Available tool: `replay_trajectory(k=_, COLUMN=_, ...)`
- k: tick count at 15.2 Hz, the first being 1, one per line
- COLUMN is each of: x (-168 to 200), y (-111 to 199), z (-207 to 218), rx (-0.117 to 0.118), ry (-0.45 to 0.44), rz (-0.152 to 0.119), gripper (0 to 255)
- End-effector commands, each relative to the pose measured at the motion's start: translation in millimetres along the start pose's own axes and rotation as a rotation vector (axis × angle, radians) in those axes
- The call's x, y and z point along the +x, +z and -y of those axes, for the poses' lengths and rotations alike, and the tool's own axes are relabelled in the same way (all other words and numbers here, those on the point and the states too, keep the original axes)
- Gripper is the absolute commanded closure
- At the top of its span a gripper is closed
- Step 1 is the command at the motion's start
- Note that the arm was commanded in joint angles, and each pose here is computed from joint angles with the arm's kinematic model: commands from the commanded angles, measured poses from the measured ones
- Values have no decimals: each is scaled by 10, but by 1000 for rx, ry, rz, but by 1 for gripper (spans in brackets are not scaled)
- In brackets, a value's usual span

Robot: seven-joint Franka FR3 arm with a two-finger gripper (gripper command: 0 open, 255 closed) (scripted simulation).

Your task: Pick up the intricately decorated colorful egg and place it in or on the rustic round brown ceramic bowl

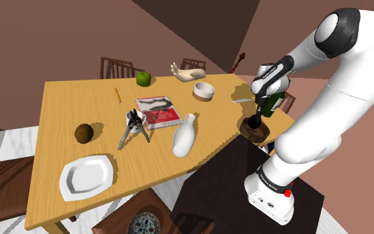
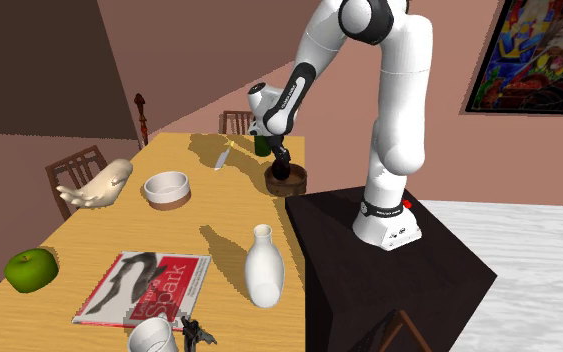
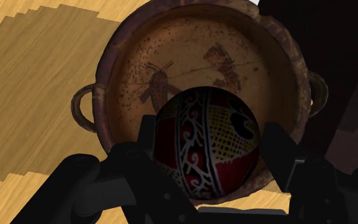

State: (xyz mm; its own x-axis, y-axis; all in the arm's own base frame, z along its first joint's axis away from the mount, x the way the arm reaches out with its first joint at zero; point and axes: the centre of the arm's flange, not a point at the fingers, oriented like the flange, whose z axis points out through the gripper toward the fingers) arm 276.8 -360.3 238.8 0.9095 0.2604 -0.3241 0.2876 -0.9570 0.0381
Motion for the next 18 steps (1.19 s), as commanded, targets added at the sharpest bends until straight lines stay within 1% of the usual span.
replay_trajectory(k=1, x=3, y=20, z=3, rx=0, ry=0, rz=0, gripper=255)
replay_trajectory(k=6, x=3, y=20, z=3, rx=0, ry=0, rz=0, gripper=255)
replay_trajectory(k=7, x=3, y=20, z=3, rx=0, ry=0, rz=0, gripper=0)
replay_trajectory(k=12, x=3, y=20, z=3, rx=0, ry=0, rz=0, gripper=0)
replay_trajectory(k=16, x=2, y=-480, z=3, rx=0, ry=0, rz=0, gripper=0)
replay_trajectory(k=18, x=2, y=-480, z=3, rx=0, ry=0, rz=0, gripper=0)
